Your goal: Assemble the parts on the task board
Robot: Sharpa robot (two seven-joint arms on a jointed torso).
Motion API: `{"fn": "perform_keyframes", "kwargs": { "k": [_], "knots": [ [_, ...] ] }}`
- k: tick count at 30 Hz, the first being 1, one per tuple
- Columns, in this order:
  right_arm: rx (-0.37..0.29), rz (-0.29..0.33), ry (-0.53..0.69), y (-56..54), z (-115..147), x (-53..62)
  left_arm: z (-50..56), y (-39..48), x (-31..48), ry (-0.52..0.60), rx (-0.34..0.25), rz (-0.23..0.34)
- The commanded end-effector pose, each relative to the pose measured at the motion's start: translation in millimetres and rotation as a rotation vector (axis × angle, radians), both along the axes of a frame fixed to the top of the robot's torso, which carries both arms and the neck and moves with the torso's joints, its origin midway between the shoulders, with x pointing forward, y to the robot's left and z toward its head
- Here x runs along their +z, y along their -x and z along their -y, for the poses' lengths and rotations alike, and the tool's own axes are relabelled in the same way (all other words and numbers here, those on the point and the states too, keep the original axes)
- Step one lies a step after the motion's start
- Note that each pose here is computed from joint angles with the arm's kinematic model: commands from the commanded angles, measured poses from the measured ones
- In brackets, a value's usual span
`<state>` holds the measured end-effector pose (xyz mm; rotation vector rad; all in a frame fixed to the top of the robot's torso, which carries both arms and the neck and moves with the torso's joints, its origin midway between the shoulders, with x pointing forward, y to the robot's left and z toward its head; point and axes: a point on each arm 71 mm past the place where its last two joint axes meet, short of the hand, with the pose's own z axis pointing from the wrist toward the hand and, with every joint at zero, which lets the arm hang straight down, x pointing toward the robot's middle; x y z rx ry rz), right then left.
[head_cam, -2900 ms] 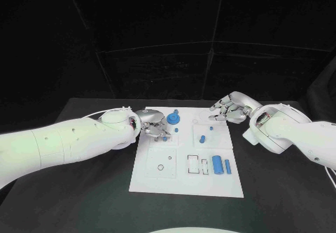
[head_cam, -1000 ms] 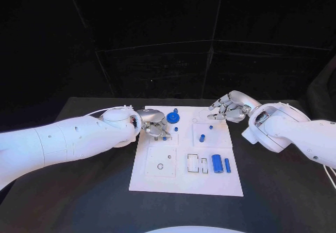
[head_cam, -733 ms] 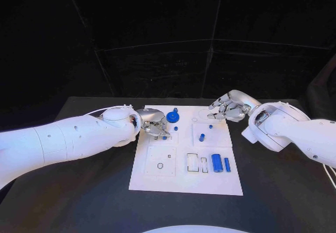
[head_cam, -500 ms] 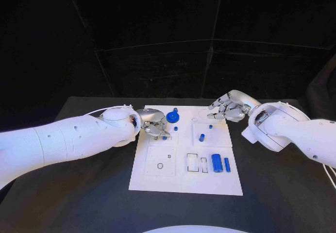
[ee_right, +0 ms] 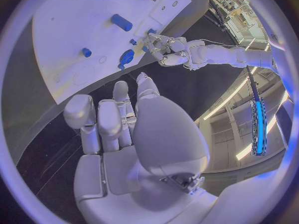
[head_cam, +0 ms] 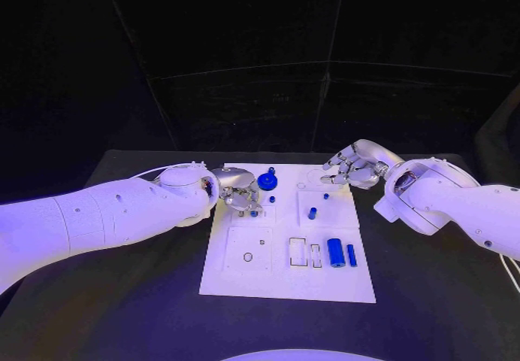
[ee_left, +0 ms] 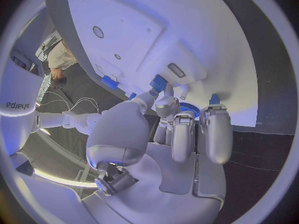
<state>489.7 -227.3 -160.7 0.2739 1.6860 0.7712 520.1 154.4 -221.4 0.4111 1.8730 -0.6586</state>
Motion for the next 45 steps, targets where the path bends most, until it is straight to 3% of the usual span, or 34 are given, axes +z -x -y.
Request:
{"fn": "perform_keyframes", "kwargs": {
  "k": [1,18,25,45],
  "knots": [
    [0.009,0.003,-0.006,0.2,-1.1,1.3,-2.1,-0.5,-1.6,-0.013,0.009,-0.006],
    [0.008,0.002,-0.007,0.0,-1.0,1.2,-3.0,-2.5,0.5,0.024,0.051,0.003],
    [0.007,0.001,-0.007,-0.1,-0.8,1.1,-6.4,-4.5,1.5,0.045,0.114,0.007],
    [0.003,-0.001,-0.008,-0.8,0.3,0.7,-6.9,-0.9,6.1,0.177,0.17,-0.021]
  ]
}}
